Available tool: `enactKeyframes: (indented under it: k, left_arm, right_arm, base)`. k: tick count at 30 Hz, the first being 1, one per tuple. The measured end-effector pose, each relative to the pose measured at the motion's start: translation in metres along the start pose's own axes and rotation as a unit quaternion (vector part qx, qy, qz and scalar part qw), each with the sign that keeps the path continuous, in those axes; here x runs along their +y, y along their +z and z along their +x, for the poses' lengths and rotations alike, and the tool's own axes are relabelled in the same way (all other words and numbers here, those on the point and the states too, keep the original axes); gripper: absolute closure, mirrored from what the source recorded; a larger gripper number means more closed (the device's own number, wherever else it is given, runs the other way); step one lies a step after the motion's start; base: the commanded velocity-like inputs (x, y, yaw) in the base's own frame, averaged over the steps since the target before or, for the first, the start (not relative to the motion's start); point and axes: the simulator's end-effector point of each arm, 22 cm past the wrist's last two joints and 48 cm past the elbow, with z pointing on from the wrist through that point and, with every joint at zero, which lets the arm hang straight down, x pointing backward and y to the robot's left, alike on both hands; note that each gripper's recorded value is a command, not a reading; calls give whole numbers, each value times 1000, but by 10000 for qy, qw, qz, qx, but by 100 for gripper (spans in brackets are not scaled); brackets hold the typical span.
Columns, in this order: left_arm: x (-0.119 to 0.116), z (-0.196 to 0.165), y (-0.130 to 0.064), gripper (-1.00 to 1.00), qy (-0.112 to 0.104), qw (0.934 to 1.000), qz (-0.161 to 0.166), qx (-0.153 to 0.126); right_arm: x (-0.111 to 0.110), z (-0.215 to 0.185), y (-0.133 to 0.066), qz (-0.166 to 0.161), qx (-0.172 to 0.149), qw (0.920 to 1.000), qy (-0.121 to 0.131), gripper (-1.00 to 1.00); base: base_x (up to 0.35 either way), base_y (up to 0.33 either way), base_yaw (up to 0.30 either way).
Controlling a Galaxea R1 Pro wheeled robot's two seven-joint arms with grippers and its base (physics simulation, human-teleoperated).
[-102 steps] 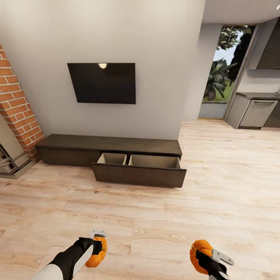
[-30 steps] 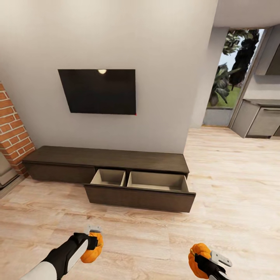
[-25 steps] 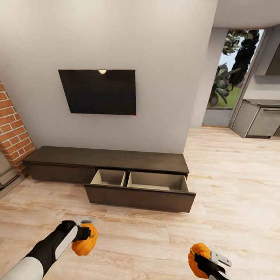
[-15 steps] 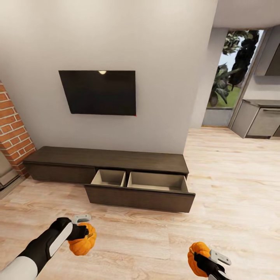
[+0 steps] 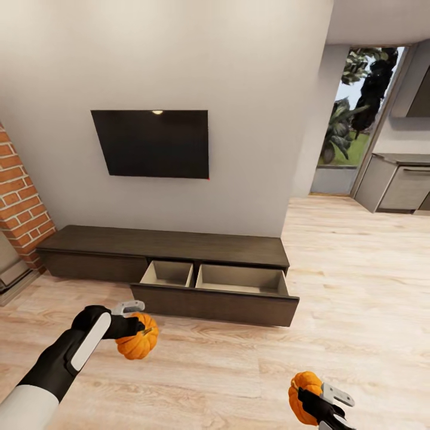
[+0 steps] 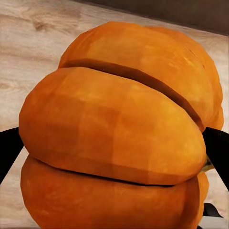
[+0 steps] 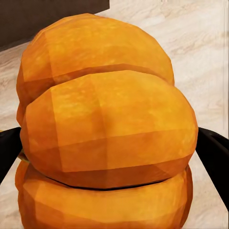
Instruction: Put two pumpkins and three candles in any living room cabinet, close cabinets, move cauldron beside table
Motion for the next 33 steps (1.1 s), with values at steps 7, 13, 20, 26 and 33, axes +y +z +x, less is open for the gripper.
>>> enactKeyframes:
  k: [7,13,20,26,33]
  left_arm:
    - [-3,2,-5,100,26,10000,14,21]
    - [-2,3,-9,100,7,10000,20,23]
    - [-2,3,-12,100,9,10000,-2,16]
    - [-2,1,-12,100,8,10000,-2,-10]
    - [-6,-8,-12,100,-67,9997,38,-211]
  right_arm:
    - [82,-25,-34,-234,303,9991,-158,100]
    - [95,-24,-45,-215,785,9952,-542,100]
    - [118,-98,-46,-360,730,9963,-286,100]
    - [133,-139,-48,-462,463,9976,-224,100]
    - [168,-143,-57,-687,407,9965,-255,100]
  base:
    - [0,0,0]
    - [0,0,0]
    - [0,0,0]
    - [0,0,0]
    - [0,0,0]
